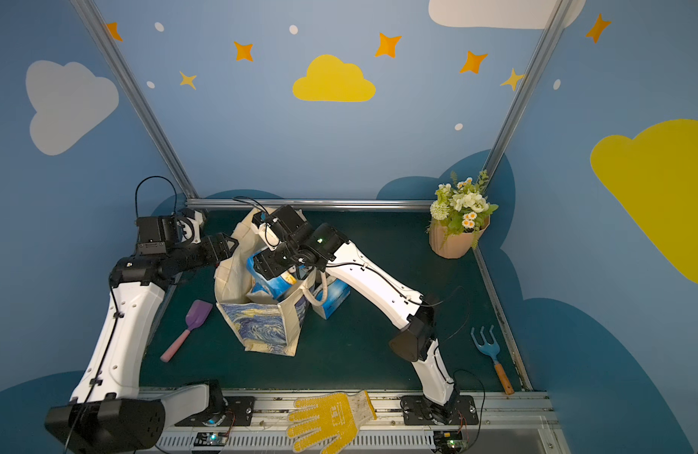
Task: Put tissues into the canvas bag
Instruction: Place the pack of facial tissues in the canvas bag, then pick up the pack of facial tissues from the center of the board.
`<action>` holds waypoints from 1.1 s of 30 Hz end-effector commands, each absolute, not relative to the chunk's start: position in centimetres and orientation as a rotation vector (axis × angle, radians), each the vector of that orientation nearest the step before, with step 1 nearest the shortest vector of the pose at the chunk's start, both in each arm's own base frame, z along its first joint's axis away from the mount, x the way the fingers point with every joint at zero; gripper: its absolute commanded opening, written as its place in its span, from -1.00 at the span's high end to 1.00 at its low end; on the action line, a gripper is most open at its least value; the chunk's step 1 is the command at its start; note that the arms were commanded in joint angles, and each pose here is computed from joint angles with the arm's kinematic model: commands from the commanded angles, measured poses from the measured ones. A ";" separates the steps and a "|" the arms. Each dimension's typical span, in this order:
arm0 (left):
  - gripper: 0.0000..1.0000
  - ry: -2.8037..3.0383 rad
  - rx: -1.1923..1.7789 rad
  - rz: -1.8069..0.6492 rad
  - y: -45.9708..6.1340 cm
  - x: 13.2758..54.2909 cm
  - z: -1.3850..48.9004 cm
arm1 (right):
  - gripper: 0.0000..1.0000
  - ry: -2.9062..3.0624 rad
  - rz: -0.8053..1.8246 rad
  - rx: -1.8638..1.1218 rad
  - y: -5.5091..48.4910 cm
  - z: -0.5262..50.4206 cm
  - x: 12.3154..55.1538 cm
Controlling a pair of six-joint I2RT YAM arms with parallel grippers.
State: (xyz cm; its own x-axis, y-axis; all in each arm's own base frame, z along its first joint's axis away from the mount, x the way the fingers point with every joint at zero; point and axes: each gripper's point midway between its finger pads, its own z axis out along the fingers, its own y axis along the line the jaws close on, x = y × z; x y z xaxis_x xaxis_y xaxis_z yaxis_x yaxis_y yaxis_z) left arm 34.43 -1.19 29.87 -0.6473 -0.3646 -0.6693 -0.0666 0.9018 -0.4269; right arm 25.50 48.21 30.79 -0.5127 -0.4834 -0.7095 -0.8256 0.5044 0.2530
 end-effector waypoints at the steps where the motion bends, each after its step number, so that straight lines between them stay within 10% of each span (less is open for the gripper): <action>1: -0.63 2.222 -0.311 -0.461 -0.9 34.4 30.2 | -0.51 2.126 0.834 -1.092 48.3 32.9 24.7; 16: -0.96 2.211 -0.260 -0.604 -2.5 34.4 30.8 | -0.60 1.926 0.760 -0.812 40.0 41.8 27.2; 18: -0.64 2.210 -0.266 -0.608 -2.5 34.4 30.9 | -0.59 1.961 0.740 -0.749 38.1 41.6 28.0; 20: 0.35 2.217 -0.276 -0.621 -2.4 34.6 30.7 | -0.60 1.994 0.714 -0.701 36.4 41.1 28.6; 22: 0.93 2.229 -0.298 -0.616 -2.2 34.8 30.5 | -0.60 2.017 0.690 -0.663 35.0 40.6 29.0; 33: 0.93 2.262 -0.294 -0.652 -2.6 34.7 30.6 | -0.61 2.377 0.526 -0.383 28.7 31.2 30.7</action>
